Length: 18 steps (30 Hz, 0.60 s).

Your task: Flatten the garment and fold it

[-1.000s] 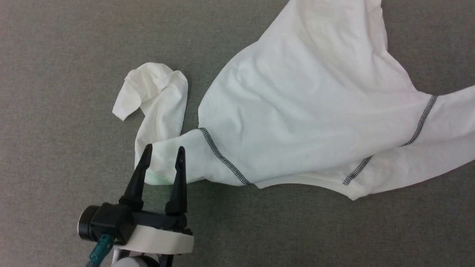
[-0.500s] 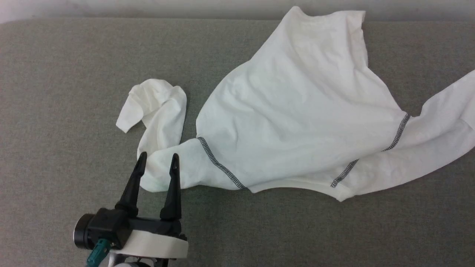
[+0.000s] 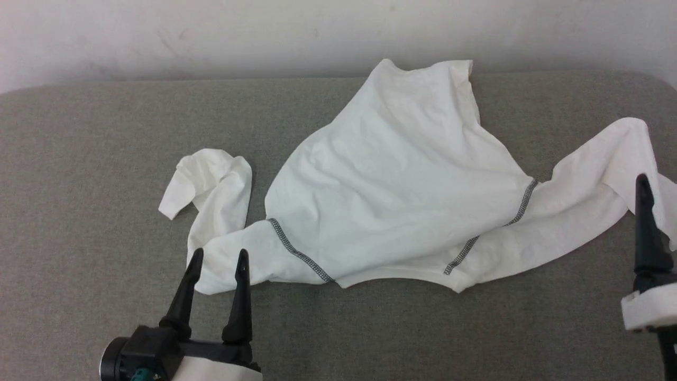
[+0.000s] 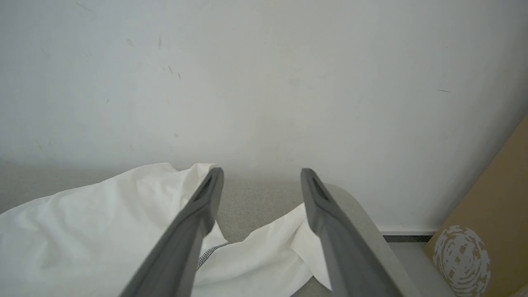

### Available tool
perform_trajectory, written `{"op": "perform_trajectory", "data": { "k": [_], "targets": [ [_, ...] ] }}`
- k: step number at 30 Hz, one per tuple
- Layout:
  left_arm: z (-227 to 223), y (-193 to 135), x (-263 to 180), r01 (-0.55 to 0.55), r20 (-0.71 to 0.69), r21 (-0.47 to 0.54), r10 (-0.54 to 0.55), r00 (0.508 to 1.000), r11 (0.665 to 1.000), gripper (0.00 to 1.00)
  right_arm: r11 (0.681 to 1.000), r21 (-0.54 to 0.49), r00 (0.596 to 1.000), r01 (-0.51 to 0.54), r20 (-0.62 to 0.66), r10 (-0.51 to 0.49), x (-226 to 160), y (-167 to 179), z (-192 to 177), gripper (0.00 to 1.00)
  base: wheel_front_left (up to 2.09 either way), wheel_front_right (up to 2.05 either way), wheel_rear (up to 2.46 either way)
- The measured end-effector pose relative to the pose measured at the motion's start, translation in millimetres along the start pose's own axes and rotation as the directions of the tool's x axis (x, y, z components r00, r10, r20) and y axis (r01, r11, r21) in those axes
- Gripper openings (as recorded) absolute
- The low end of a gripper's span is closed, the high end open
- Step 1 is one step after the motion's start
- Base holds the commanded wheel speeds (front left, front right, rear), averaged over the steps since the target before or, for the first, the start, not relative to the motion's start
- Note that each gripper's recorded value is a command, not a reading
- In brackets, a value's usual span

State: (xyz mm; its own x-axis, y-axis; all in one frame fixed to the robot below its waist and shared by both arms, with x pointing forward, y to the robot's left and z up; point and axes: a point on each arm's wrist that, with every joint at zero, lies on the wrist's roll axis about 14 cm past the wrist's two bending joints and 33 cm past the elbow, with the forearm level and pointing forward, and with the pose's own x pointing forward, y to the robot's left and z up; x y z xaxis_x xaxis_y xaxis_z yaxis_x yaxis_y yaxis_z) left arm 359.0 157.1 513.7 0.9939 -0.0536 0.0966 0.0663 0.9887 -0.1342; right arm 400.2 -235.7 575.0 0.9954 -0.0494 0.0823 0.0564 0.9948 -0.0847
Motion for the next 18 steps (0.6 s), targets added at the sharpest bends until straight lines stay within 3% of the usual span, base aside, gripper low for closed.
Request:
{"op": "perform_trajectory", "data": {
  "k": [8, 15, 18],
  "targets": [
    [-5.2, 6.1, -0.7, 0.006, -0.034, 0.049, -0.004, 0.999, 0.999, 1.00, 0.994, 0.091, 0.998, 0.060, -0.016, -0.059, -45.9, -9.4, -17.4, 1.00, 0.00, 0.00, 0.00],
    [-33.0, 37.9, 14.9, 0.054, -0.254, 0.226, 0.005, 0.967, 0.973, 1.00, 0.992, 0.099, 0.997, 0.080, -0.032, -0.077, -50.2, -14.7, -24.6, 1.00, 0.00, 0.00, 0.00],
    [-47.1, 49.9, 20.6, 0.054, -0.344, 0.250, 0.036, 0.938, 0.967, 1.00, 0.992, 0.100, 0.996, 0.078, -0.053, -0.073, -49.0, -12.9, -31.4, 1.00, 0.00, 0.00, 0.00]
  ]
}}
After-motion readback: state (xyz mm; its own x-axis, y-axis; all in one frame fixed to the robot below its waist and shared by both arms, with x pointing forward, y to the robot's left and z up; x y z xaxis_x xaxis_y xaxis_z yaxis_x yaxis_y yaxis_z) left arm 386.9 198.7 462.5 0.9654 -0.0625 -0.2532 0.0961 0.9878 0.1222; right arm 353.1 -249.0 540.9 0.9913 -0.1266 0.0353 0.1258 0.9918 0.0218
